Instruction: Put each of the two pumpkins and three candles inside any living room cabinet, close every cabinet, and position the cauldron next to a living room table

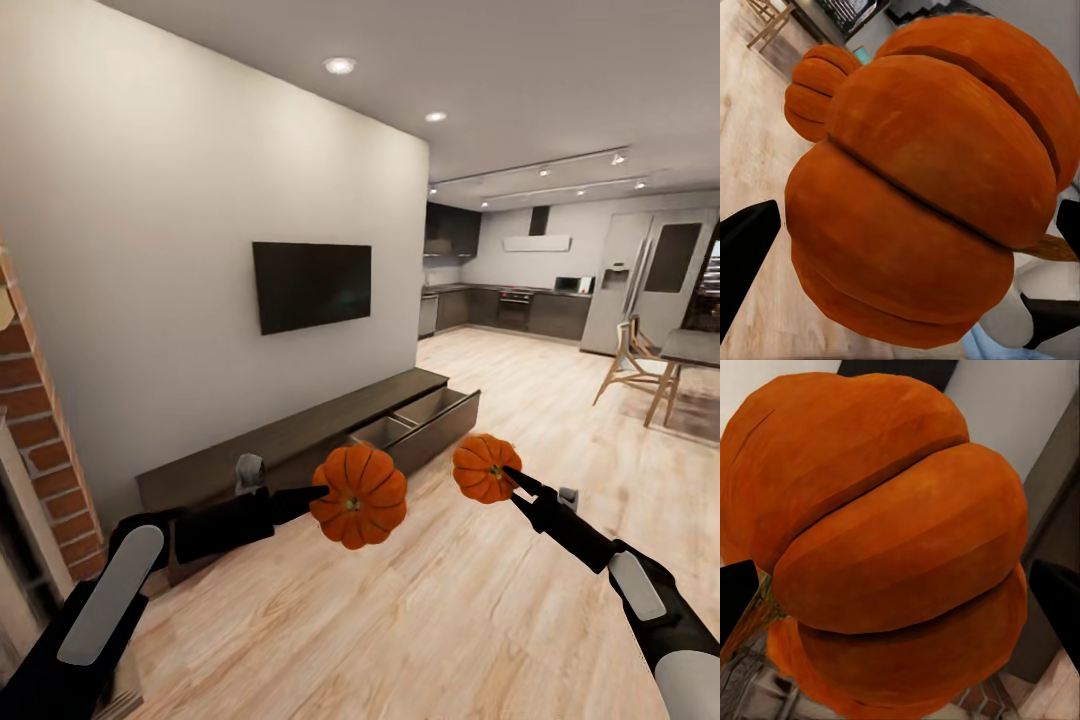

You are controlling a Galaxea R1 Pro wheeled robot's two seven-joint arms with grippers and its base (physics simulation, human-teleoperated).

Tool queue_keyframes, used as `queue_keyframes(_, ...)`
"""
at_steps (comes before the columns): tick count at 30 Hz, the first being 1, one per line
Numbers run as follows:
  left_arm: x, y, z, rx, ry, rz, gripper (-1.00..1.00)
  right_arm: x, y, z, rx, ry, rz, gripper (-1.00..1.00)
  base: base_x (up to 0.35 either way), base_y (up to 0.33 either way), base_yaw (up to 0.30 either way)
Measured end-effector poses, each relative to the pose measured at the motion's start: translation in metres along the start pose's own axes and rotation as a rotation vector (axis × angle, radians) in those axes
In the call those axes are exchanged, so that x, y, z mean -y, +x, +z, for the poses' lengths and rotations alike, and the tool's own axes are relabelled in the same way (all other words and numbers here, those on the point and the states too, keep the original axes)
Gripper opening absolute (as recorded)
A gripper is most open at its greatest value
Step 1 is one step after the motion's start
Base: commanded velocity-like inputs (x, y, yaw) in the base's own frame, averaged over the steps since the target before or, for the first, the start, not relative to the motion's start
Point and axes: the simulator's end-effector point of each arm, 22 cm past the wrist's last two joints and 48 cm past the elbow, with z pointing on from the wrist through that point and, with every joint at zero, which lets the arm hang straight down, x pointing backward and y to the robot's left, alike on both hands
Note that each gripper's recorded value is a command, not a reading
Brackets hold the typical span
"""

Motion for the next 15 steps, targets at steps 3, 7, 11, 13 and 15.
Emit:
queue_keyframes(3,0.0006,-0.0001,-0.0001,0.000,0.000,0.001,-1.00,-0.0007,-0.0002,-0.0001,0.000,-0.001,-0.001,-1.00,0.002,0.000,-0.291)
queue_keyframes(7,0.0014,-0.0003,-0.0002,0.001,0.001,0.003,-1.00,-0.0016,-0.0006,-0.0001,0.001,-0.002,-0.001,-1.00,0.002,-0.001,-0.291)
queue_keyframes(11,0.0023,-0.0004,-0.0004,0.001,0.002,0.004,-1.00,-0.0026,-0.0009,-0.0002,0.001,-0.004,-0.002,-1.00,0.047,-0.051,-0.291)
queue_keyframes(13,0.0027,-0.0005,-0.0005,0.001,0.002,0.005,-1.00,-0.0033,-0.0011,-0.0002,0.002,-0.005,-0.003,-1.00,0.089,-0.115,-0.291)
queue_keyframes(15,0.0032,-0.0006,-0.0005,0.001,0.002,0.006,-1.00,-0.0036,-0.0013,-0.0004,0.002,-0.005,-0.004,-1.00,0.106,-0.180,-0.291)
